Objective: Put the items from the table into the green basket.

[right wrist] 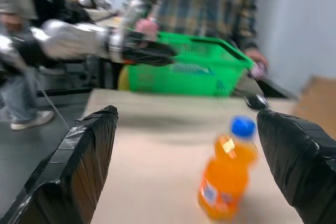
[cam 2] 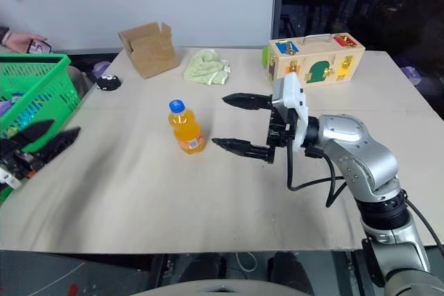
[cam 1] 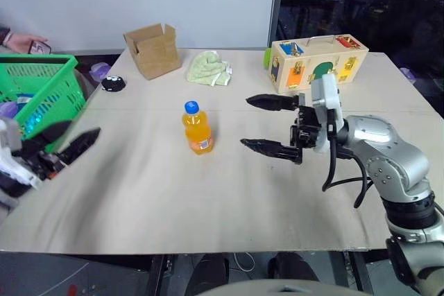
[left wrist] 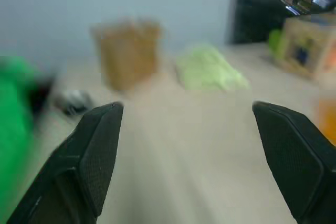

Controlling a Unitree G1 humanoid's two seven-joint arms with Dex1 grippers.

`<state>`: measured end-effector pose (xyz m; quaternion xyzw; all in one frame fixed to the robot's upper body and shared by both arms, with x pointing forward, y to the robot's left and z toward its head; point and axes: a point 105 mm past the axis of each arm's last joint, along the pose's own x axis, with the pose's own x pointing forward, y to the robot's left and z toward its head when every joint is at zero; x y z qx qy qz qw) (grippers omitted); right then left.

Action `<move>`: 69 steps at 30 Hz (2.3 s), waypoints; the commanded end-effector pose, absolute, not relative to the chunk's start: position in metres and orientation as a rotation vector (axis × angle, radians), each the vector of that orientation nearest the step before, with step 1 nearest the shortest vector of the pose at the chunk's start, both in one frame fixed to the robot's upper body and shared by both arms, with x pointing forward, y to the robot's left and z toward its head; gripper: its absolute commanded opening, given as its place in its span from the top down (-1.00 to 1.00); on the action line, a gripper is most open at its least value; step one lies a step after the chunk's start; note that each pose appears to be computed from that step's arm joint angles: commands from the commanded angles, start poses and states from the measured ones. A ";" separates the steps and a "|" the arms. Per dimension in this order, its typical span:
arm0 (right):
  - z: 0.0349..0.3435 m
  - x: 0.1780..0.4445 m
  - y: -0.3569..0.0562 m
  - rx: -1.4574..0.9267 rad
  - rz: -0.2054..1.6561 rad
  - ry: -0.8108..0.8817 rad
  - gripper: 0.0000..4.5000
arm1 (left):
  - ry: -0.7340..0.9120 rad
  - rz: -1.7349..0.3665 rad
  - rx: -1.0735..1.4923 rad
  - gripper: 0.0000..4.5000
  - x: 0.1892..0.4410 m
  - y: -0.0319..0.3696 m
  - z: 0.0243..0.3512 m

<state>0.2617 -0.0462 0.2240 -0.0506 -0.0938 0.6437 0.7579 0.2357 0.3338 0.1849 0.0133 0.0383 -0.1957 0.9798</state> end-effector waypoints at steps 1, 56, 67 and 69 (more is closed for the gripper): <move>0.231 0.258 -0.053 -0.168 1.369 -0.247 -1.00 | 0.081 -0.512 0.108 -0.82 0.238 0.299 0.191; 0.236 0.260 -0.016 -0.123 1.527 -0.312 -1.00 | -0.331 0.515 0.334 -0.38 0.196 0.422 0.278; 0.233 0.264 -0.009 -0.110 1.570 -0.308 -1.00 | -0.210 0.553 0.399 -0.38 0.193 0.461 0.276; 0.234 0.263 -0.010 -0.111 1.555 -0.311 -1.00 | -0.190 0.538 0.409 -0.38 0.208 0.471 0.274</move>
